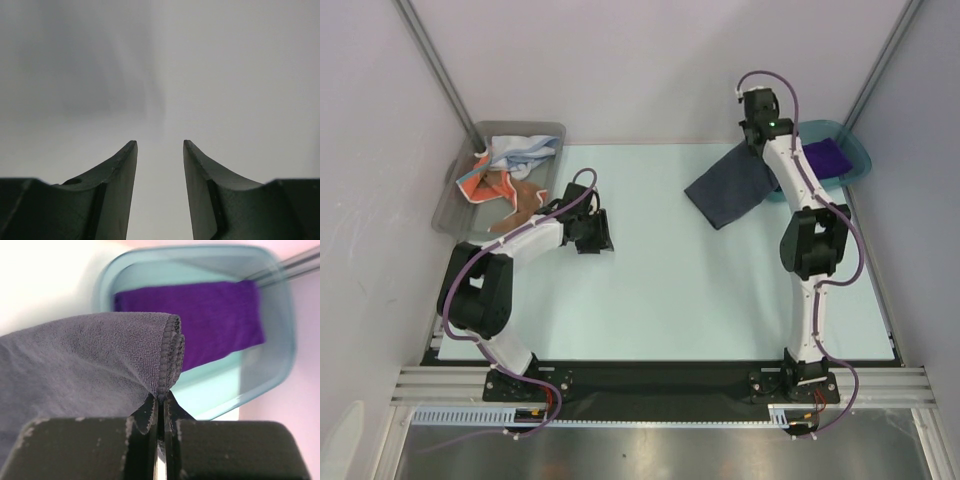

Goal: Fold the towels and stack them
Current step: Neatly place the folded towel into the bin

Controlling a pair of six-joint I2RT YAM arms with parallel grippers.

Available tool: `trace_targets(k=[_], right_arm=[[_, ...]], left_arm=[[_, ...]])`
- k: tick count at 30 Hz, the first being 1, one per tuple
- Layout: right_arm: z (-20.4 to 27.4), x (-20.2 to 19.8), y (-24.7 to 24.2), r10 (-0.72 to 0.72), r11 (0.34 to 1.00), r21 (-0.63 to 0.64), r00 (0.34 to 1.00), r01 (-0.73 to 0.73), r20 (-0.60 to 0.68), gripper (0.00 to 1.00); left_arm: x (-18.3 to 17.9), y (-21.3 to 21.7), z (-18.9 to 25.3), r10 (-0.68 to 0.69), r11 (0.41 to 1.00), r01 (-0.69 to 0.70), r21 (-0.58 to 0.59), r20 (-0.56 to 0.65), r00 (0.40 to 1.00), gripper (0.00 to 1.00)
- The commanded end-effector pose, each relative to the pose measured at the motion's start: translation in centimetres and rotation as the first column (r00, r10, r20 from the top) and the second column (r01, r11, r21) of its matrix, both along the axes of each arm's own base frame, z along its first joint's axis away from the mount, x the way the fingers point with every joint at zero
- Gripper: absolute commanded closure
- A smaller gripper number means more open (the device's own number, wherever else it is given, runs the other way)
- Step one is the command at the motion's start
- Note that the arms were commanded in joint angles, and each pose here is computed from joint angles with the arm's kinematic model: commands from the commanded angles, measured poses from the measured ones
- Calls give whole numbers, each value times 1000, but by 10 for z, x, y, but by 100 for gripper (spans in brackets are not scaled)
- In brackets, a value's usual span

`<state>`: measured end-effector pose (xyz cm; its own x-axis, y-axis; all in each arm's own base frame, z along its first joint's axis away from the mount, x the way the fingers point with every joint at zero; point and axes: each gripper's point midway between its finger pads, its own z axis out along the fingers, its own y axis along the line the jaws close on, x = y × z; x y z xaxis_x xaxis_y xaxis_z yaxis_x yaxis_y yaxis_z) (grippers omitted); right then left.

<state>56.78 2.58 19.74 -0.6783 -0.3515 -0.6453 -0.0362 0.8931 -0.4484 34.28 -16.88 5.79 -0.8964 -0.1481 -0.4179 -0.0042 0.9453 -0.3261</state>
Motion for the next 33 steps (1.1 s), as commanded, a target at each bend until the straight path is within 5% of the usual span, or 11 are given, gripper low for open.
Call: trace_targets(k=[1,20,33], right_arm=[[30,18,-40,-70,997,-30,993,73,90,100],[49,66,-172,-221,974,29,927,223,303,100],[31,96,-198,-173,984,31,910,174,377,100]], left_arm=[[11,-5,29,-18,999,21,-38,72,997,52],[9,-21,64,-101,988,112,-108,103,990,50],[13,-31,90,-137,976,159,-146,146,980,48]])
